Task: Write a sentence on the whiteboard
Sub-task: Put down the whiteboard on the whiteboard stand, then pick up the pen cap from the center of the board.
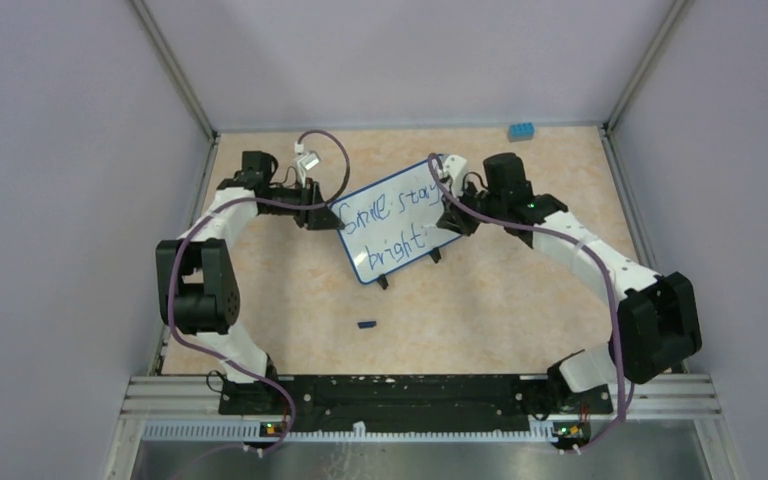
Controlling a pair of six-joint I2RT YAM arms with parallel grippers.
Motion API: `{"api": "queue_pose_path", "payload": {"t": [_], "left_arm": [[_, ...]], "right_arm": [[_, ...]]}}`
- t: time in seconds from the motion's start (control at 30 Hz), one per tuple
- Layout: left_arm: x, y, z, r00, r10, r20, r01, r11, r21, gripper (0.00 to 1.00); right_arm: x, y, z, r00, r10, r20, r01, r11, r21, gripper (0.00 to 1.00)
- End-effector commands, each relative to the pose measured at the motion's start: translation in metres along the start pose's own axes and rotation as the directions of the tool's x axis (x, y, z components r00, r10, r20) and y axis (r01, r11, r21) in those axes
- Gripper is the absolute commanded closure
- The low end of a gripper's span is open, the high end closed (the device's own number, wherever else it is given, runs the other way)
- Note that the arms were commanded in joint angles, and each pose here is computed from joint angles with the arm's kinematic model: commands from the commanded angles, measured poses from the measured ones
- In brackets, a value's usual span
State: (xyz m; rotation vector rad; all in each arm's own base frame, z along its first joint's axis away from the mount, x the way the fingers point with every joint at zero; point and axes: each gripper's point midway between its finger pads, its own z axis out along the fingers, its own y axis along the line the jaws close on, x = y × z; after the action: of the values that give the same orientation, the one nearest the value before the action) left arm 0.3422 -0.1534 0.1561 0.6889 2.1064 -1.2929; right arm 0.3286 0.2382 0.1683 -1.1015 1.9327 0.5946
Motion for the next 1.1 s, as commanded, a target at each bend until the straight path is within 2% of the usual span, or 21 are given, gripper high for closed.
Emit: {"api": "queue_pose_path", "payload": {"t": [0.0, 0.17, 0.3, 0.37, 0.47, 0.63, 0.73, 0.83, 0.9, 1.07], "left_arm": [[-0.037, -0.009, -0.023, 0.994, 0.079, 0.075, -0.078, 0.997, -0.017, 0.48], [-0.058, -0.01, -0.055, 0.984, 0.111, 0.141, -0.101, 0.992, -0.076, 0.35], [-0.068, -0.008, -0.098, 0.966, 0.138, 0.22, -0.108, 0.984, -0.143, 0.32], [-0.065, -0.012, -0.112, 0.958, 0.196, 0.209, -0.157, 0.969, -0.191, 0.32], [-0.043, -0.025, -0.117, 0.946, 0.302, 0.114, -0.268, 0.932, -0.243, 0.32], [0.016, -0.056, -0.1, 0.896, 0.439, -0.069, -0.444, 0.877, -0.184, 0.37], [0.049, -0.07, -0.076, 0.821, 0.538, -0.189, -0.564, 0.816, -0.125, 0.38], [0.084, -0.084, -0.048, 0.714, 0.629, -0.308, -0.671, 0.74, -0.043, 0.39], [0.101, -0.087, -0.036, 0.681, 0.651, -0.336, -0.691, 0.723, 0.001, 0.4], [0.128, -0.083, -0.009, 0.641, 0.665, -0.383, -0.698, 0.713, 0.07, 0.44]], "right_arm": [[-0.053, 0.007, -0.033, 0.992, -0.03, 0.125, 0.032, 0.999, -0.019, 1.0], [-0.069, 0.018, -0.047, 0.987, 0.01, 0.163, -0.002, 0.999, -0.047, 1.0], [-0.071, 0.026, -0.053, 0.983, 0.071, 0.167, -0.06, 0.996, -0.068, 1.0], [-0.07, 0.031, -0.056, 0.982, 0.093, 0.162, -0.079, 0.993, -0.087, 1.0], [-0.064, 0.037, -0.057, 0.982, 0.124, 0.144, -0.109, 0.988, -0.108, 1.0], [-0.046, 0.052, -0.053, 0.979, 0.171, 0.107, -0.151, 0.973, -0.175, 1.0], [-0.041, 0.06, -0.052, 0.979, 0.181, 0.096, -0.157, 0.964, -0.214, 1.0], [-0.037, 0.064, -0.051, 0.979, 0.18, 0.092, -0.154, 0.96, -0.235, 1.0], [-0.035, 0.065, -0.05, 0.979, 0.183, 0.085, -0.157, 0.957, -0.245, 1.0], [-0.034, 0.061, -0.05, 0.977, 0.194, 0.087, -0.171, 0.96, -0.221, 1.0]]}}
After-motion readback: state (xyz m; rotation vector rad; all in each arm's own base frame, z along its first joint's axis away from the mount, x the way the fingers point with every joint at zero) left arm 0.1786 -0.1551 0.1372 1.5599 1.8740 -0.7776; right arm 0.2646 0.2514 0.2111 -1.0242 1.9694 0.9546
